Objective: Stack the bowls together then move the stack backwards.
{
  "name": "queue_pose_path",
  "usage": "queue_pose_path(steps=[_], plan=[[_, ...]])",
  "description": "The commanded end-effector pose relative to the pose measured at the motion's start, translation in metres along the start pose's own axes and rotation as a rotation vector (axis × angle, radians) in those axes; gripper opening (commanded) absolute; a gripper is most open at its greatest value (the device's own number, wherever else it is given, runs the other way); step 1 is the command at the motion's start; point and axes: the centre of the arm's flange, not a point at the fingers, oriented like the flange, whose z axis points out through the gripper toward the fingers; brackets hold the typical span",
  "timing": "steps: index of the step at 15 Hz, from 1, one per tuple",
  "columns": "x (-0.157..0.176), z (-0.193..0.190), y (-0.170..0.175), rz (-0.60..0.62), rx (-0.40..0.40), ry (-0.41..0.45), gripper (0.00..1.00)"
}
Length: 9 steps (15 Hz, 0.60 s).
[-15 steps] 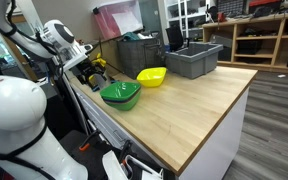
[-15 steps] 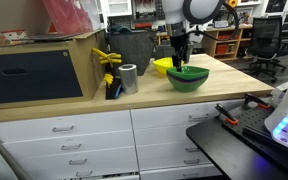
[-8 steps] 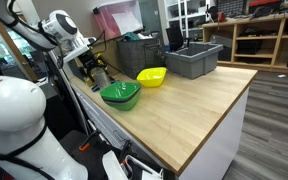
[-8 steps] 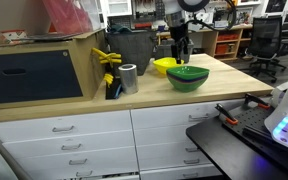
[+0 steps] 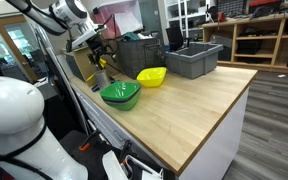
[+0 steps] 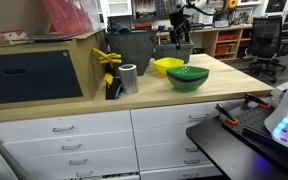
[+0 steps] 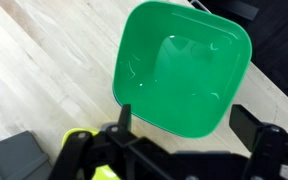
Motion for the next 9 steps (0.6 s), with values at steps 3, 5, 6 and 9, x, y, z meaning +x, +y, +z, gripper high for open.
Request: queue_pose_path(steps=[3,5,6,9], plan=[[0.042,-0.024,0.023,0.030,0.015,-0.047,1.00],[0.052,-0.034,0.027,0.035,0.017,-0.047,1.00],[0.057,-0.038,0.028,0.037,0.018,-0.047,1.00],[0.067,-0.050,0.030,0.043,0.026,-0.041,1.00]])
